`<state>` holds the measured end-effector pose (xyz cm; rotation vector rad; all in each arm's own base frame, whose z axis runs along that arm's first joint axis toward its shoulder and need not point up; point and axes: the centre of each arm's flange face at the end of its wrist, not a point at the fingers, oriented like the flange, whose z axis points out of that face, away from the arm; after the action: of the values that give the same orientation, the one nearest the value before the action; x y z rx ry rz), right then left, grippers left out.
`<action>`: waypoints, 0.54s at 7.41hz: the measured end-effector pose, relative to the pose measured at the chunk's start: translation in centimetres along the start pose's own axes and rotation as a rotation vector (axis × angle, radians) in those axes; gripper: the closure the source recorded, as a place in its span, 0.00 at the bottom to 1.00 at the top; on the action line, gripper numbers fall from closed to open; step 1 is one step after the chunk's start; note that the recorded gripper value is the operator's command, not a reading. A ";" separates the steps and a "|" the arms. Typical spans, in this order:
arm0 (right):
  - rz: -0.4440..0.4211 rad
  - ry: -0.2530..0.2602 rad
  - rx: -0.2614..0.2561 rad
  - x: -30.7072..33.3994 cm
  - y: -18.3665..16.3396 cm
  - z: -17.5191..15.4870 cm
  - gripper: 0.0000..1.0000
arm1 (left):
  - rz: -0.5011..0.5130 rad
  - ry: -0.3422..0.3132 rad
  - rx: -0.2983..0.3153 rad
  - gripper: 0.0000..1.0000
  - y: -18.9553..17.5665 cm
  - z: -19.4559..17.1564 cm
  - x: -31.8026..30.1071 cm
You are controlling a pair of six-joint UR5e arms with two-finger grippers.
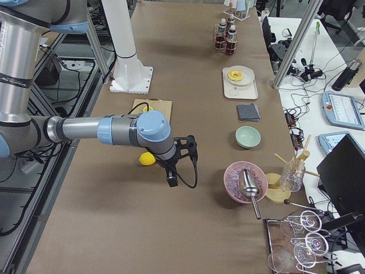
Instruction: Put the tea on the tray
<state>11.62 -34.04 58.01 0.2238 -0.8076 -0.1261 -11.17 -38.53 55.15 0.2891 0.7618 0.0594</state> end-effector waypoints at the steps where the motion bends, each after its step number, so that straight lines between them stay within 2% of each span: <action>1: -0.001 -0.001 0.001 0.0 0.0 0.0 0.00 | -0.001 0.000 0.000 0.03 0.0 0.0 0.0; 4: -0.006 -0.002 0.006 -0.3 -0.1 -0.2 0.00 | -0.005 0.000 0.001 0.03 0.0 0.0 0.0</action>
<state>11.59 -34.03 57.63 0.2316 -0.8097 -0.1294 -11.19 -38.50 55.14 0.2878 0.7623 0.0546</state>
